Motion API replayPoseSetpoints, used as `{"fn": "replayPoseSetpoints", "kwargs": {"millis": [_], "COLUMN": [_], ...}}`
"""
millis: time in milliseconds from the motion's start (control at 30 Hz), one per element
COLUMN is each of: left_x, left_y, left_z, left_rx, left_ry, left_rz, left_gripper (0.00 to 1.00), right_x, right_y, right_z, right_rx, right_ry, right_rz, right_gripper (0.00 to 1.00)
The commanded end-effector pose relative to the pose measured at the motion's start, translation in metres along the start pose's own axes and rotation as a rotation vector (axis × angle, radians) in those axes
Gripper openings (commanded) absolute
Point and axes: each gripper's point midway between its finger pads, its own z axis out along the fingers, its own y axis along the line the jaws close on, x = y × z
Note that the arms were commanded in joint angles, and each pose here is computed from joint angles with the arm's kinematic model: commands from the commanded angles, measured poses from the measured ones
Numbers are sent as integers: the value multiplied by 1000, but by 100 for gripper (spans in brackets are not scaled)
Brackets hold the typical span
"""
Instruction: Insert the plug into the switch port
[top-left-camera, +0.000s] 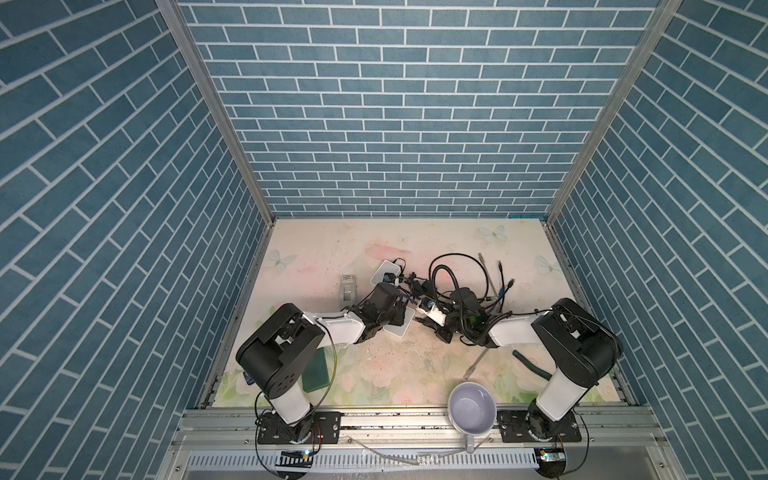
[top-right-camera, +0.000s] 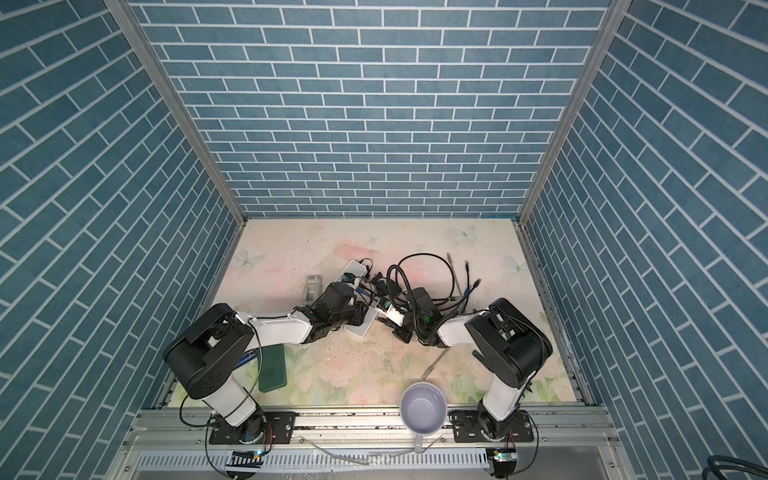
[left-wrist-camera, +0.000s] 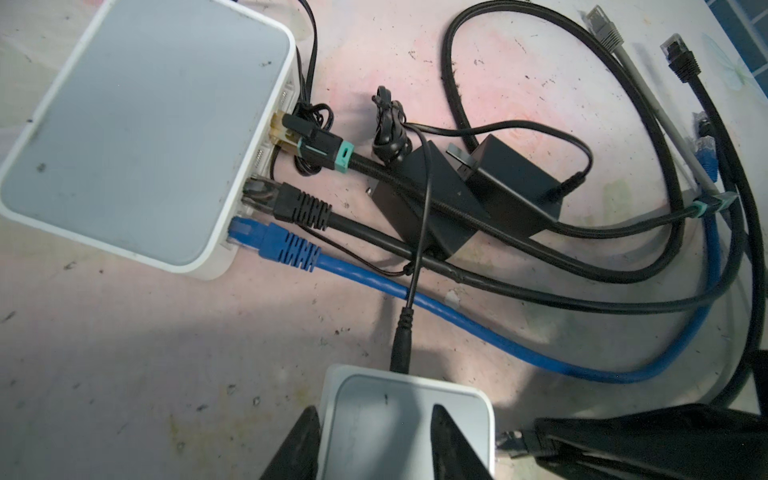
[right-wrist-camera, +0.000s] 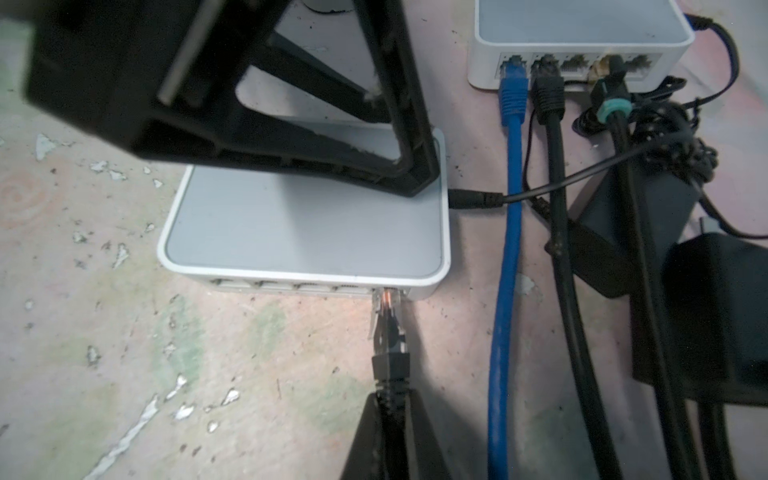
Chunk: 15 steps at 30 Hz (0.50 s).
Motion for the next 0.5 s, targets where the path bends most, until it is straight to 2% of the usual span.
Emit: {"fn": "replayPoseSetpoints", "kwargs": {"millis": [0,200,333,467], "left_x": [41,40,37,34], "left_y": [-25,-27,-27,-24], "left_z": [-1,-3,-5,-13], "left_rx": [130,135,136,130], "left_ry": [145,142,132,105], "left_rz": [20,29,41,79], "left_gripper": [45,44,45,51], "right_x": [4,2,0,1], "right_y": [14,16,14,15], "right_z": [3,0,0,-1], "right_rx": [-63,-86,-89,-91], "right_ry": [45,68,82,86], "right_rz": [-77,-87,-41,3], "right_gripper": [0,0,0,0]}}
